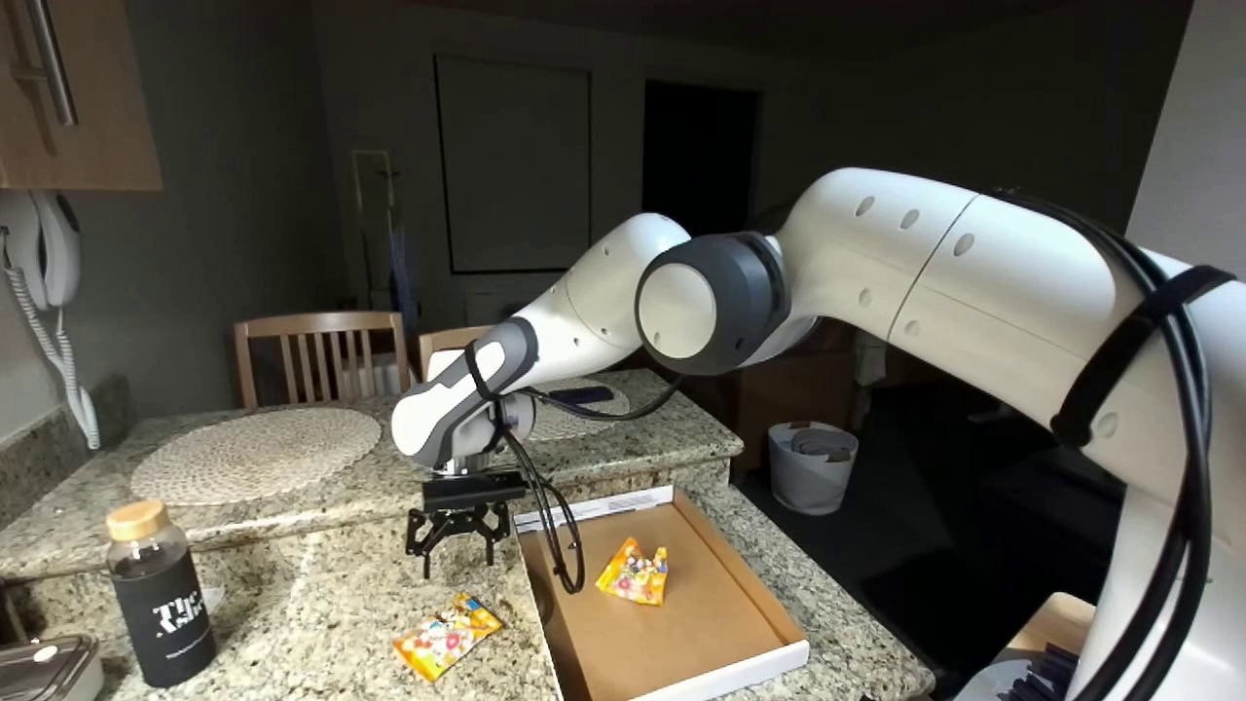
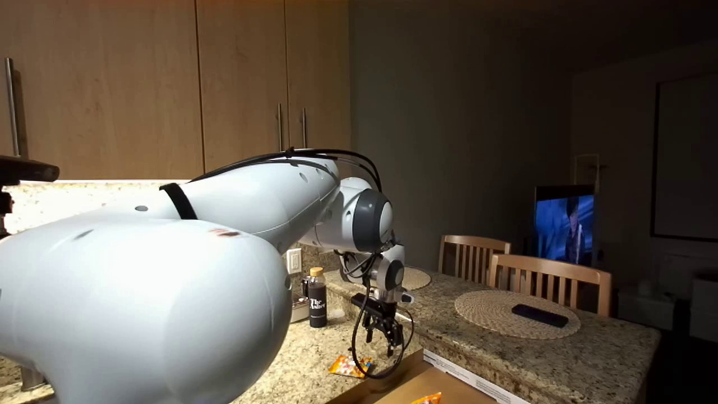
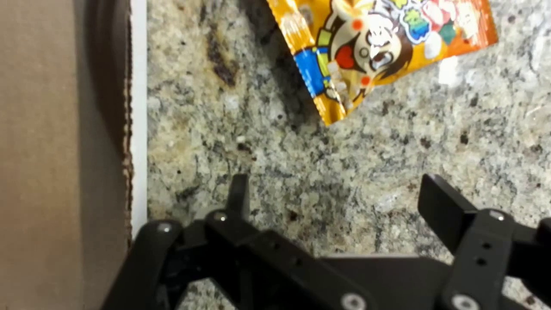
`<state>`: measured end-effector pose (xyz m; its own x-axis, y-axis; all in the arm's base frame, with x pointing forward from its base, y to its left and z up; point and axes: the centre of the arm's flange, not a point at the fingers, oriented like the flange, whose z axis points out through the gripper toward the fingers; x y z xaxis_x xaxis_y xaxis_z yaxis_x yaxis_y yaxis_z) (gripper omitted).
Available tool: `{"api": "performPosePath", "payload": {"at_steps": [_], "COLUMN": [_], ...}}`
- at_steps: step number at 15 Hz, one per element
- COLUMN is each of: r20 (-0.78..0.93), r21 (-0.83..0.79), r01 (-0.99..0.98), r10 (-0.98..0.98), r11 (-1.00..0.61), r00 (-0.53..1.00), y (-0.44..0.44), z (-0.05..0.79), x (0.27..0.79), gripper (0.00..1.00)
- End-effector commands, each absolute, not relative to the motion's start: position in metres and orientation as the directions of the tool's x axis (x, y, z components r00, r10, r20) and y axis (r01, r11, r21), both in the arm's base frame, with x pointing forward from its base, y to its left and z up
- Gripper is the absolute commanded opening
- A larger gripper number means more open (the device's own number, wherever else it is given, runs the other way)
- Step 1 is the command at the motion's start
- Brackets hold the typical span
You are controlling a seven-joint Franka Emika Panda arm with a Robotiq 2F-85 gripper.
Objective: Put the sachets in the box
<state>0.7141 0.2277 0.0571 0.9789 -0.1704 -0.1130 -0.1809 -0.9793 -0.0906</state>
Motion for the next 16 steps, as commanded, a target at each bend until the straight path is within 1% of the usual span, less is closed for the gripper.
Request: {"api": "performPosePath", "payload": {"at_steps": [1, 4, 10, 11, 12, 13, 16], "r20": [-0.200, -0.242, -0.184, -0.186, -0.187, -0.191, -0.200], "r21": [-0.064, -0.056, -0.079, -0.081, -0.078, -0.074, -0.066], "r01": [-0.142, -0.146, -0.213, -0.208, -0.208, -0.206, -0.205], "r10": [-0.126, -0.129, -0.196, -0.190, -0.191, -0.188, -0.188], "r11": [-0.988, -0.988, -0.974, -0.975, -0.975, -0.976, -0.976], "r00": [0.972, 0.962, 0.963, 0.964, 0.964, 0.963, 0.962], "y": [0.240, 0.247, 0.250, 0.252, 0.253, 0.253, 0.254], "z": [0.038, 0.025, 0.024, 0.023, 0.022, 0.023, 0.024], "x": [0.711, 0.699, 0.694, 0.694, 0.694, 0.694, 0.693], "gripper": [1.00, 1.00, 1.00, 0.75, 0.74, 0.69, 0.49]}}
